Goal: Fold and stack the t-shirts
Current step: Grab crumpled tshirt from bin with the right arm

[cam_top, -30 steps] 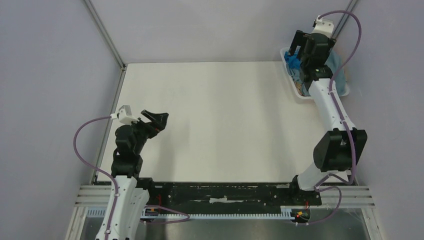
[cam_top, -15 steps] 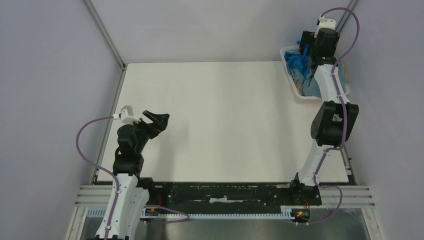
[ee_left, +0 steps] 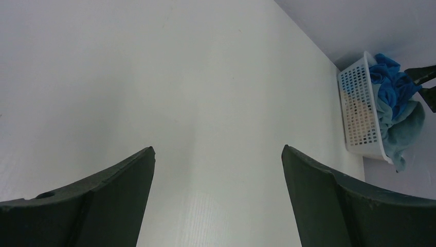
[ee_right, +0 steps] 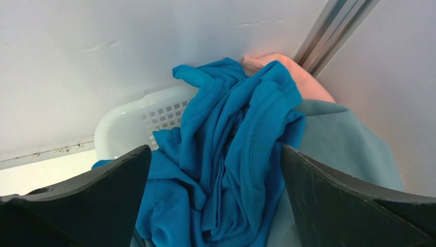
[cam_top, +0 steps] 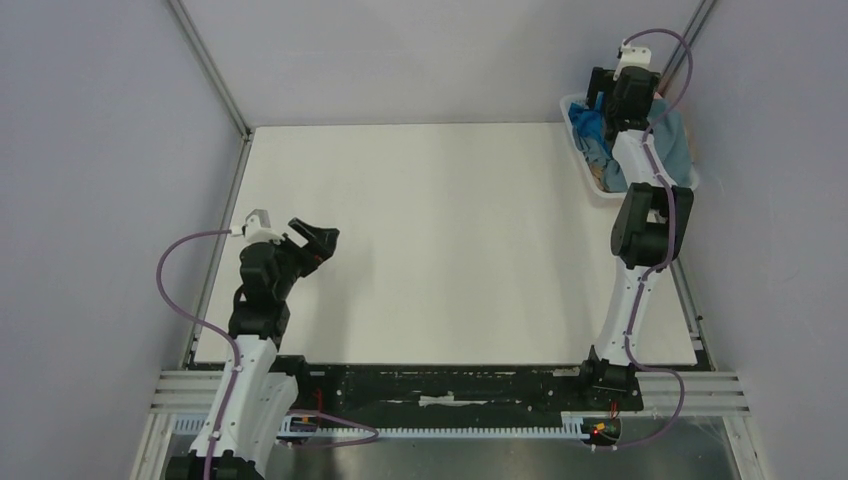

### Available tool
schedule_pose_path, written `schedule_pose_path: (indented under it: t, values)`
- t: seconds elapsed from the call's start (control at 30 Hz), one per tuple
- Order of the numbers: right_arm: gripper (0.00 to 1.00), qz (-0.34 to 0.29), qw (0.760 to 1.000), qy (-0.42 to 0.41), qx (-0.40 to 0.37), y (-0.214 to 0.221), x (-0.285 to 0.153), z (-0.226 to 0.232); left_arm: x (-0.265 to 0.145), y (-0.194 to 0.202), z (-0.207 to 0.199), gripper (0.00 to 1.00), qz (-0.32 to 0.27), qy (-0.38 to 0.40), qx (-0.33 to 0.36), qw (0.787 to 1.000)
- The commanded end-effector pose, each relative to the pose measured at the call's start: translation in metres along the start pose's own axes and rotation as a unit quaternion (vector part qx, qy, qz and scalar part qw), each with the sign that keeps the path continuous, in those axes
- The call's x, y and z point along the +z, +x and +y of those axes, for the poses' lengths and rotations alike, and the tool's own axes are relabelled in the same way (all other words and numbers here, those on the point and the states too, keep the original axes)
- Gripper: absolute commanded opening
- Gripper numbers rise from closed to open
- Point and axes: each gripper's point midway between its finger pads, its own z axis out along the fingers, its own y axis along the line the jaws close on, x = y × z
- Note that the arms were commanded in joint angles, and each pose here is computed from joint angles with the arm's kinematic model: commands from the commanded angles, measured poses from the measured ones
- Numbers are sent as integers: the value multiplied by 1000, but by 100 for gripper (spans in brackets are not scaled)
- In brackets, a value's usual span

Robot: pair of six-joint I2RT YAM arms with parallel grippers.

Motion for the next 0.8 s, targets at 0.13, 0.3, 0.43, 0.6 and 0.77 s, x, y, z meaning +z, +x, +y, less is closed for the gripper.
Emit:
schedule_pose_path:
  t: [0.13, 0.3, 0.43, 0.6, 0.77]
  values:
    - [90, -63, 998, -31, 8, -11, 27, 16, 4, -16, -8, 98, -15, 4, 23, 1000]
    - [75, -62, 998, -22, -1, 0, 37, 15, 4, -16, -6, 97, -15, 1, 24, 1000]
    - [43, -73, 997, -11, -3, -7, 35, 11, 4, -16, -6, 97, -16, 2, 23, 1000]
    - [0, -117, 993, 16, 21, -50, 20, -3, 5, -15, -7, 96, -12, 5, 23, 1000]
    - [0, -184, 982, -1, 39, -121, -20, -2, 3, -16, -10, 96, -15, 11, 24, 1000]
